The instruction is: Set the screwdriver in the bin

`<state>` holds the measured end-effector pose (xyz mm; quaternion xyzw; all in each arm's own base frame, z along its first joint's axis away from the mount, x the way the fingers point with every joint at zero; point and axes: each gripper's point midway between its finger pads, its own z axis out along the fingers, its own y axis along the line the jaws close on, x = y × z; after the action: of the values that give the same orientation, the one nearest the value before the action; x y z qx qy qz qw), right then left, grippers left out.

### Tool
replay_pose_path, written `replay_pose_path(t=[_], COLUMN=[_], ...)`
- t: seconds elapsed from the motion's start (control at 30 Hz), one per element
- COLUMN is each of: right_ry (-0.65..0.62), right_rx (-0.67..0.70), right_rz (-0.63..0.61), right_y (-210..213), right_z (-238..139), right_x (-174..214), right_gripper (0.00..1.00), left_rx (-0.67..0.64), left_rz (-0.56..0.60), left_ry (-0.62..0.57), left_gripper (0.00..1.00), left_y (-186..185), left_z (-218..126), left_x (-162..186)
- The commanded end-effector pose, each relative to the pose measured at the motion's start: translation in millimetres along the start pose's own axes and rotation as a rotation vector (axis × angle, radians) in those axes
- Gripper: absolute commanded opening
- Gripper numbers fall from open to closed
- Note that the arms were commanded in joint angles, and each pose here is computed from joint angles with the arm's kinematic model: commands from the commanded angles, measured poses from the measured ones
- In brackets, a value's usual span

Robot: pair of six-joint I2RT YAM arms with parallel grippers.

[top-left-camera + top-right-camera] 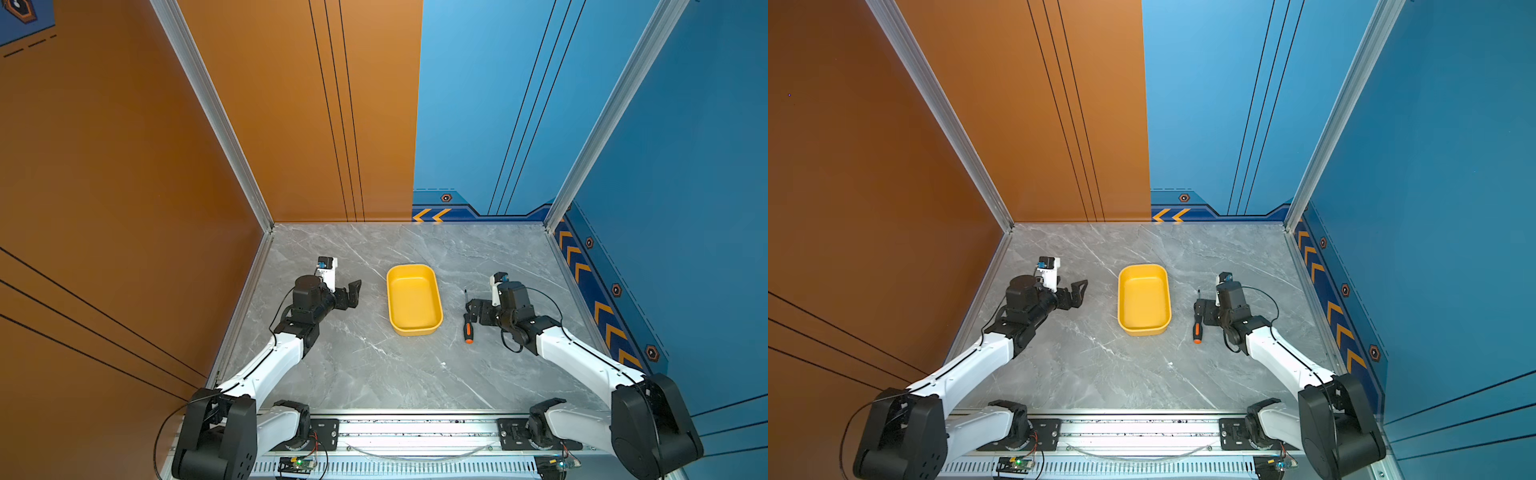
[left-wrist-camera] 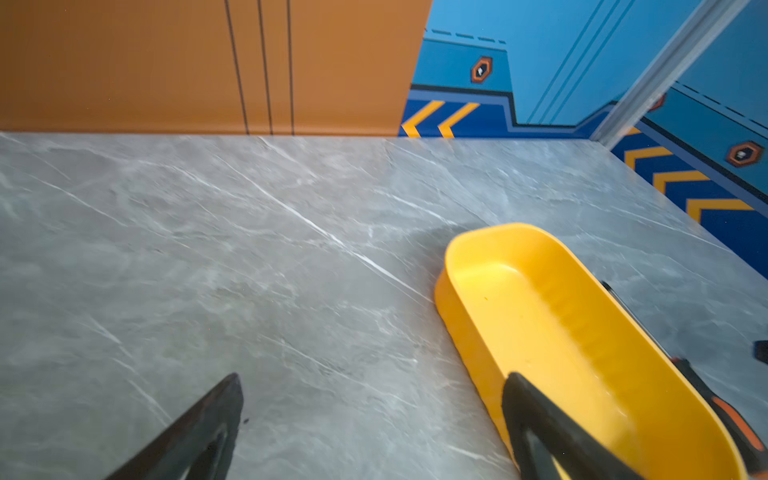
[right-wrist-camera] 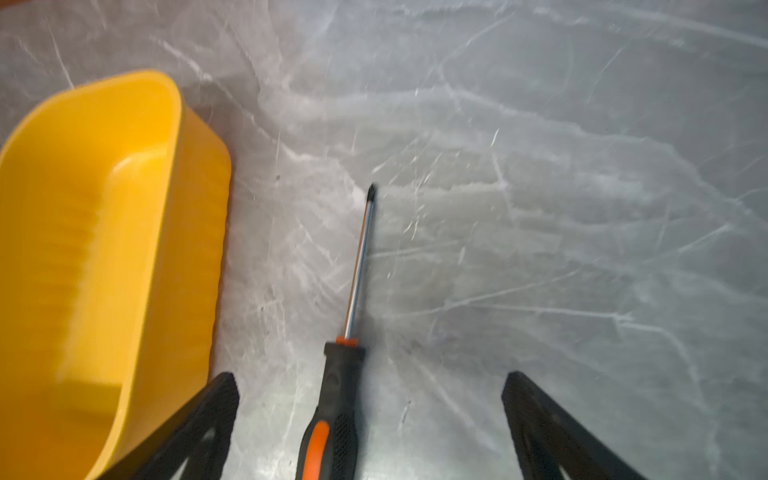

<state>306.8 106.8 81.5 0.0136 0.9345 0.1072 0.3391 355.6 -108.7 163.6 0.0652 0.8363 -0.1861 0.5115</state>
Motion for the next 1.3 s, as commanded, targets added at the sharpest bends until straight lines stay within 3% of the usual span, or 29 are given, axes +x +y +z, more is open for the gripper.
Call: replay_pose_path(t=[0.0,0.17,0.63,1.27], right_ry=[0.062,0.076,0.129,0.156], right_rx=[0.066,0.091,0.174,0.200], right_rz=[0.016,0.010,-0.047,-0.074], right_y=[-6,-5,8,14], right_z=[-3,1,17,32], right_x=[27,42,54,58], right_gripper=[0.97,0.95,0.86,0.59], left_rx=[0.080,0.108,0.086,0.154], left_rz=[-0.084,-0.089,-0.154,-0.168], left_ry=[0.136,0.182,0.260,0.331], left_gripper=[0.98,0.98,0.98,0.98], left_y=[-19,-32,-32,-46], left_z=[-1,-2,-12,-18], left_x=[41,62,77,77])
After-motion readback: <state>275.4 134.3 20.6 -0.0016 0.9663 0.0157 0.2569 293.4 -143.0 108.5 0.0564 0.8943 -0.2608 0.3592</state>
